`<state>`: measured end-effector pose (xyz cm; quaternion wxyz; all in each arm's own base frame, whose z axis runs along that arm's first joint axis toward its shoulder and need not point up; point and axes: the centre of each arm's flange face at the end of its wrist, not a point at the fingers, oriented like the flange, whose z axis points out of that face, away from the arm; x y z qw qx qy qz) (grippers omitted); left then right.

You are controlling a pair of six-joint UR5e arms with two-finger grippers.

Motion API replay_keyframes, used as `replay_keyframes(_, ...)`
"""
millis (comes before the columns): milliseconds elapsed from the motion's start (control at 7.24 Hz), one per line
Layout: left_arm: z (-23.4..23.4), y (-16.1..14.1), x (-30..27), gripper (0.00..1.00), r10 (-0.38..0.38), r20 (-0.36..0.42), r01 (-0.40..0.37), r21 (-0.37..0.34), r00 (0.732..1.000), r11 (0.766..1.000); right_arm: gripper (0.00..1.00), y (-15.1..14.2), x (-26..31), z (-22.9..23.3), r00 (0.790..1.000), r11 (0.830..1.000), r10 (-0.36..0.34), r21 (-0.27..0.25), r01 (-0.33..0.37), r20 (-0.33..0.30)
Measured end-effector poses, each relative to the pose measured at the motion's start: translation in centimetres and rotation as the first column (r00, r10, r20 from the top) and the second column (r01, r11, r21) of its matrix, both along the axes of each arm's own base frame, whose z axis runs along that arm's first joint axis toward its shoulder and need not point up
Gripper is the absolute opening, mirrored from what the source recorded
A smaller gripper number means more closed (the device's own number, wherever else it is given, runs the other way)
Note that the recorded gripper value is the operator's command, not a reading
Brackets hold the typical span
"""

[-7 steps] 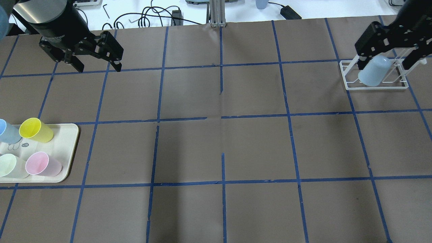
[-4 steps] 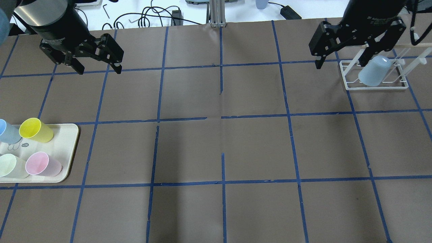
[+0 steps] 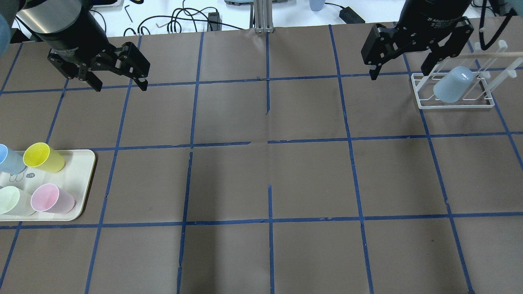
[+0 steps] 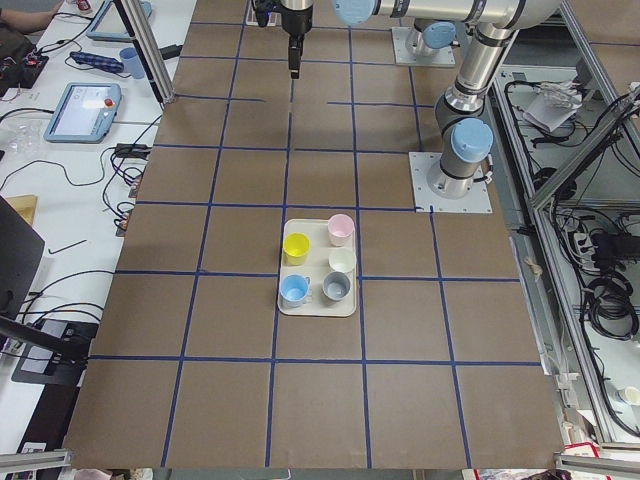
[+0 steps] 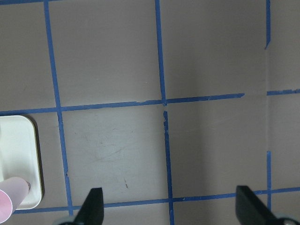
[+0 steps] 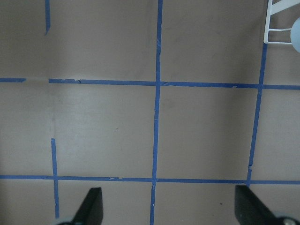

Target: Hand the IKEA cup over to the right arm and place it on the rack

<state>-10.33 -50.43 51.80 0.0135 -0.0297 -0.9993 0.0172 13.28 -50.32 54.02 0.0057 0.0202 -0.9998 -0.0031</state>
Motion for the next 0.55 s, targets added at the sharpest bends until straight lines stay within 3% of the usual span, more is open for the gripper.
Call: replay_keyframes(553, 0.14, 0.01, 0.01, 1.00, 0.001, 0.002, -0.001, -0.007, 1.000, 1.000, 1.00, -0.35, 0.01, 0.08, 1.000, 1.000, -0.007, -0.030, 0.007, 0.000)
